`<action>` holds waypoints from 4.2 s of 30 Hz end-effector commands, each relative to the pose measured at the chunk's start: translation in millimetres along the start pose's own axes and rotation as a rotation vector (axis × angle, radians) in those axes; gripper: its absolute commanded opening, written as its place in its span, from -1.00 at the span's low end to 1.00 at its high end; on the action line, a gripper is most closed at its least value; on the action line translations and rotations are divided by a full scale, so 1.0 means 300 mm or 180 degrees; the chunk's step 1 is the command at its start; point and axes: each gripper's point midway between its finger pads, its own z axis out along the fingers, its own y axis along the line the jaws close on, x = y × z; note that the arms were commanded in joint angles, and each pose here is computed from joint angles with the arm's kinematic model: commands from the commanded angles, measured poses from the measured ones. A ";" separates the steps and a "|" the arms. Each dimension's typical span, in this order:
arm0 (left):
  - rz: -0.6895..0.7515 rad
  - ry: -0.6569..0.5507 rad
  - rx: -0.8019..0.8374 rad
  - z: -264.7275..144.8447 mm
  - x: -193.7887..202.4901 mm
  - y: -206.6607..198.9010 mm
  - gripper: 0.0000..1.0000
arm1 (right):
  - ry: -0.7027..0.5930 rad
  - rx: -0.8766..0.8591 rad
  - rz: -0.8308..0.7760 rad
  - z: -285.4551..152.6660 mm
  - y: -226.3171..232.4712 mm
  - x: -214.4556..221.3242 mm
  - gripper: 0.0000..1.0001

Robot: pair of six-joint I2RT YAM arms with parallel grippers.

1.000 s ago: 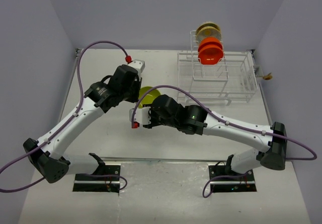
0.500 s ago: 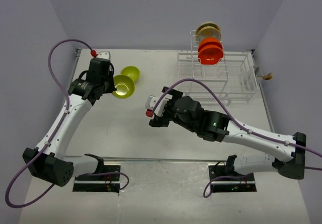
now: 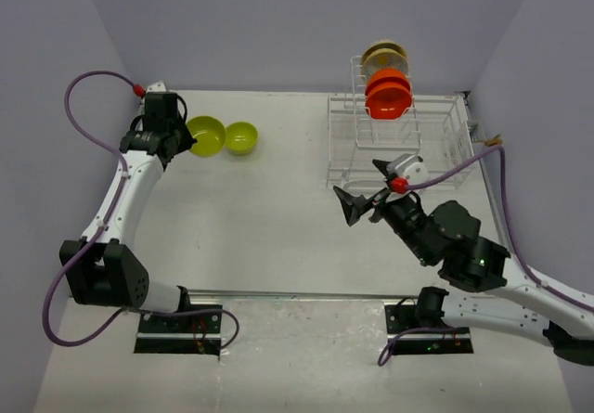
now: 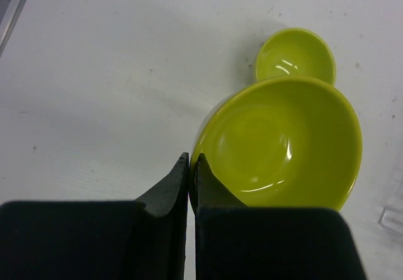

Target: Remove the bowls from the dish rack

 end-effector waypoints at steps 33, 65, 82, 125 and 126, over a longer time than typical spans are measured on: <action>-0.0083 0.0439 0.0381 0.593 -0.025 -0.347 -1.00 | 0.0224 0.0375 0.0094 -0.039 -0.080 0.209 0.98; -0.0162 0.0584 0.0407 0.482 0.064 -0.304 -0.39 | 0.0289 0.0409 0.0044 -0.034 -0.081 0.236 0.98; -0.0008 -0.0532 0.0948 -0.302 0.038 -0.131 1.00 | 0.0315 0.0727 0.1430 0.070 -0.204 0.258 0.98; 0.0173 -0.1350 0.1365 -0.530 0.183 0.042 1.00 | -0.1600 0.2069 0.5135 0.484 -0.834 0.130 -0.09; 0.0178 -0.1354 0.1371 -0.530 0.182 0.041 1.00 | -0.1599 0.2094 0.5168 0.489 -0.837 0.142 -0.15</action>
